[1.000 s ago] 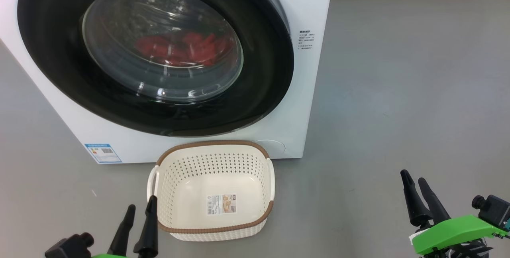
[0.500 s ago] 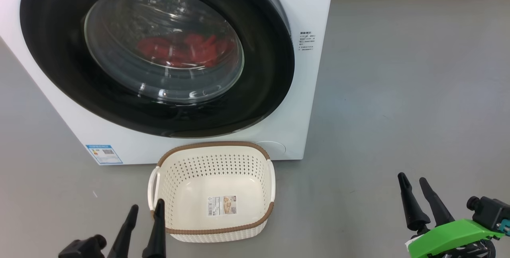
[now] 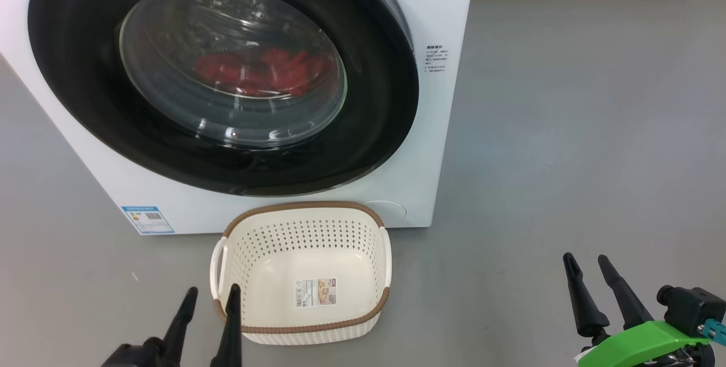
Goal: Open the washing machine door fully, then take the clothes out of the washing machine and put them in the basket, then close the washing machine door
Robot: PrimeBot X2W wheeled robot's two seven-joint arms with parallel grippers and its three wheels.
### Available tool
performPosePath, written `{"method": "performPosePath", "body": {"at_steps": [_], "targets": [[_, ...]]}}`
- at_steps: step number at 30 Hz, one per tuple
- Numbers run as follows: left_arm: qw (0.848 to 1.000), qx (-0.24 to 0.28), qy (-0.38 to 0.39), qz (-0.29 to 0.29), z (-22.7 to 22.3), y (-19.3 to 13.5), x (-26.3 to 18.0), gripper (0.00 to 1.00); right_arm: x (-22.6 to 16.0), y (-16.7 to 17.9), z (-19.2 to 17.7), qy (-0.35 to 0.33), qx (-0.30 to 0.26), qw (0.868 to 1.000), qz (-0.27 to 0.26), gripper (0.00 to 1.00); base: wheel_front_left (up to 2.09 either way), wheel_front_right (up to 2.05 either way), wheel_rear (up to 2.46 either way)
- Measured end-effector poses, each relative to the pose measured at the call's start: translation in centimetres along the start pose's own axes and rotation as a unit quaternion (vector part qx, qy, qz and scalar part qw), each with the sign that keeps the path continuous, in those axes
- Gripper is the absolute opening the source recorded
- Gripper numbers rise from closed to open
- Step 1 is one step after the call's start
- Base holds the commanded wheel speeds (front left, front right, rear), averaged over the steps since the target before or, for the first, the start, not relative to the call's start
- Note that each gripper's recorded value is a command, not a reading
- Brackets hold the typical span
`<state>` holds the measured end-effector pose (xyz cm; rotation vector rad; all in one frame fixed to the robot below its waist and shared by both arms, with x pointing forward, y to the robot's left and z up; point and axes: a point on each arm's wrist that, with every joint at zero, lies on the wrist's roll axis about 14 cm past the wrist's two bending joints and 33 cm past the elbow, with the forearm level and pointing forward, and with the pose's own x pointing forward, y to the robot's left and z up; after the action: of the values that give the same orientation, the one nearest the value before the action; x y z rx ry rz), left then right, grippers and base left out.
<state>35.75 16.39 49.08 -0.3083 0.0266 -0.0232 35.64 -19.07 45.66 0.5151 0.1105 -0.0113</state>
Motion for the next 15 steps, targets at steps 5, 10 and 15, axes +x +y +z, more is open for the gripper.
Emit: {"method": "performPosePath", "body": {"at_steps": [5,10,15], "targets": [[0.999,0.030,-0.008,-0.006,0.33,-0.30,0.08,1.00,0.06,0.15,0.16,-0.005,-0.024,1.000,0.006,1.00,0.00,0.00,0.00],[0.998,0.061,-0.020,-0.010,0.72,-0.52,0.15,1.00,0.11,0.14,0.22,-0.006,-0.049,0.999,0.010,1.00,0.00,0.00,0.00],[0.995,0.091,-0.029,-0.016,0.96,-0.76,0.19,1.00,0.16,0.23,0.38,-0.011,-0.078,0.997,0.015,1.00,0.00,0.00,0.00]]}}
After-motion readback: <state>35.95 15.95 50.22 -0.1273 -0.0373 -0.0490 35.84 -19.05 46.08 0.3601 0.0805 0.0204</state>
